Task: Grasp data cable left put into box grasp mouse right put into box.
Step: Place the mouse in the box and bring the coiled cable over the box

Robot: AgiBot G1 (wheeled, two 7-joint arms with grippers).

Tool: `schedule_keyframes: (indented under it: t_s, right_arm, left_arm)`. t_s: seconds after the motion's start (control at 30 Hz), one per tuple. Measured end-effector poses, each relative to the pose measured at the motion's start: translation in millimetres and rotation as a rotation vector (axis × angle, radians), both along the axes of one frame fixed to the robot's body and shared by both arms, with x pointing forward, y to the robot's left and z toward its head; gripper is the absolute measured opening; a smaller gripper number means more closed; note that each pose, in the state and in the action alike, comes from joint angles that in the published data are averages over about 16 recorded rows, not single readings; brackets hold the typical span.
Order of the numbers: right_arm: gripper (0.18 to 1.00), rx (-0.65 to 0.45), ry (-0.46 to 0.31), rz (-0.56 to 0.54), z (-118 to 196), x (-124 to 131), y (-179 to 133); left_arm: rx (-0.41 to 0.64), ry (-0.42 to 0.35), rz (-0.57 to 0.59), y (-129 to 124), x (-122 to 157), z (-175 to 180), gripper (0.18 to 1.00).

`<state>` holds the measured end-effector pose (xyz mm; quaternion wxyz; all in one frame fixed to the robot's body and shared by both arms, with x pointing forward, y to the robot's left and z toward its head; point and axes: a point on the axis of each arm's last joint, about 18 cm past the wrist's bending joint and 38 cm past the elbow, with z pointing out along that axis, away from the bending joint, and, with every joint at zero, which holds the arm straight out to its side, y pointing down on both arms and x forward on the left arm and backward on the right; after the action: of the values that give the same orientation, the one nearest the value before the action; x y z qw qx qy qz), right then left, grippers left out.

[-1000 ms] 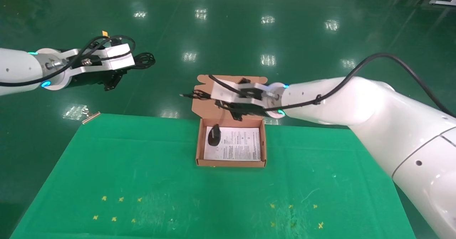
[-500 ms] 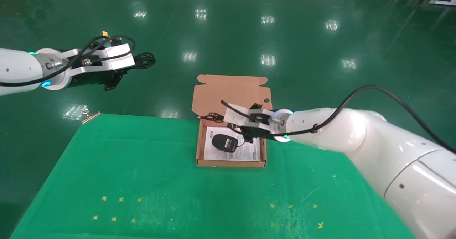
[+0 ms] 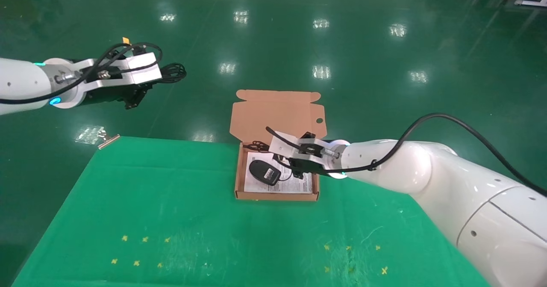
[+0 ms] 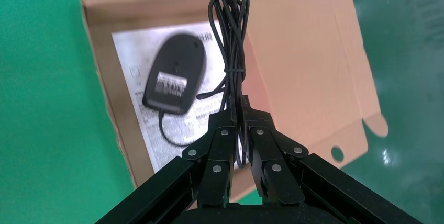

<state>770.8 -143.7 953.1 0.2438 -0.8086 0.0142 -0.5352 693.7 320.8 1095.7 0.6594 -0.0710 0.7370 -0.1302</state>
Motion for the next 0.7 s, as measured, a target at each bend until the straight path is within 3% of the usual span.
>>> schedule_keyframes:
  t_s: [0.4, 0.7]
  right_arm:
    - [0.222, -0.016, 0.008, -0.007, 0, -2, -10]
    - [0.325, -0.010, -0.025, -0.044, 21, -8, -49]
  left_arm:
    - [0.014, 0.017, -0.023, -11, 5, -12, 0.264]
    - [0.046, 0.045, -0.110, -55, 25, -50, 0.264]
